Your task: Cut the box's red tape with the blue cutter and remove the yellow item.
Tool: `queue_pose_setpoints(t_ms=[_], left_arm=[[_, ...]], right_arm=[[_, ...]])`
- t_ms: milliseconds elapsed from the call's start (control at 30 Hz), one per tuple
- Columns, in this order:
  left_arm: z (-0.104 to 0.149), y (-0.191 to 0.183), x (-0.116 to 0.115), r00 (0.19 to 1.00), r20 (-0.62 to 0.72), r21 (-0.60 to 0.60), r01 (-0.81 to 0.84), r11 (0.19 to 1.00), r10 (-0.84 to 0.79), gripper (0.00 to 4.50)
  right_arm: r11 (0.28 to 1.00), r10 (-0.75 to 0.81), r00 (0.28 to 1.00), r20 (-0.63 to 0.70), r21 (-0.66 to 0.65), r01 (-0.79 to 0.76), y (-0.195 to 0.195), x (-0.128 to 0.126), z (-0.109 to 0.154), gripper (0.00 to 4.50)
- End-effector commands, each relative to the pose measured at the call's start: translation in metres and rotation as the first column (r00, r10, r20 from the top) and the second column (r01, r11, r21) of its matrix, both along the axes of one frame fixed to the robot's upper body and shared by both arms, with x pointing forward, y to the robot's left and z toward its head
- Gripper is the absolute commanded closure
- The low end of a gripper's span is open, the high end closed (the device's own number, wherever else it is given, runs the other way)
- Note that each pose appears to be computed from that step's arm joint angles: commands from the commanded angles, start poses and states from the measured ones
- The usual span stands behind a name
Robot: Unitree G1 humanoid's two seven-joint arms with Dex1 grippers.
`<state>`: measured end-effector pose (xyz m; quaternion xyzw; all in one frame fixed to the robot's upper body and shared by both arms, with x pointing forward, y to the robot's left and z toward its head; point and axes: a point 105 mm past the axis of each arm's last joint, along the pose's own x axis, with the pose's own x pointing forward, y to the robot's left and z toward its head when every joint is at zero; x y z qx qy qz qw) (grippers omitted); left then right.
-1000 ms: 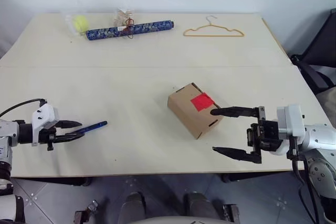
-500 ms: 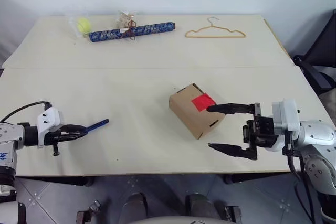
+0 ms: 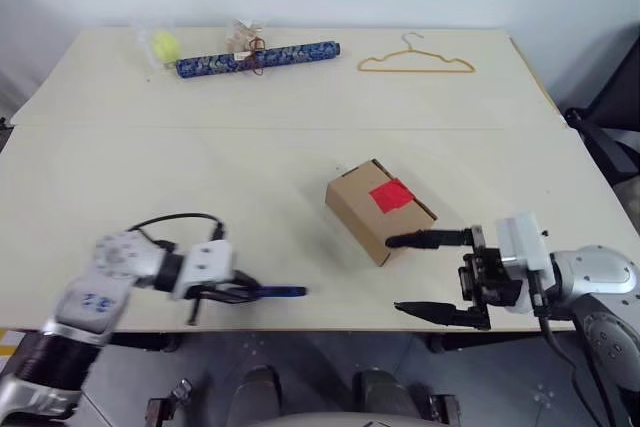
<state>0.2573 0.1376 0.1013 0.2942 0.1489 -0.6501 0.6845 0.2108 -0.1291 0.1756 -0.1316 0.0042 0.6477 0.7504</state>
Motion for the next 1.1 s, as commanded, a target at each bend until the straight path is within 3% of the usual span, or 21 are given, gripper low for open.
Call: queue_pose_setpoints(t_ms=[33,300,500,1100], left_arm=[[0.001,-0.037,-0.005,1.000,-0.024,0.012,0.013,1.000,-0.013,4.05],[-0.015,-0.077,-0.010,0.997,-0.076,0.110,-0.001,0.994,0.010,4.05],[-0.019,-0.094,-0.011,0.996,-0.083,0.129,-0.021,0.991,0.032,4.05],[-0.021,-0.112,-0.015,0.997,-0.071,0.141,0.001,0.990,0.009,4.05]], right_arm=[[0.993,-0.035,0.999,-0.003,-0.113,0.034,-0.004,0.002,-0.017,1.63],[0.971,-0.081,0.996,-0.041,-0.227,0.070,0.005,0.011,-0.051,4.49],[0.940,-0.098,0.995,-0.035,-0.331,0.081,0.010,0.026,-0.074,4.49],[0.953,-0.087,0.992,-0.092,-0.297,0.056,0.044,0.037,-0.089,4.49]])
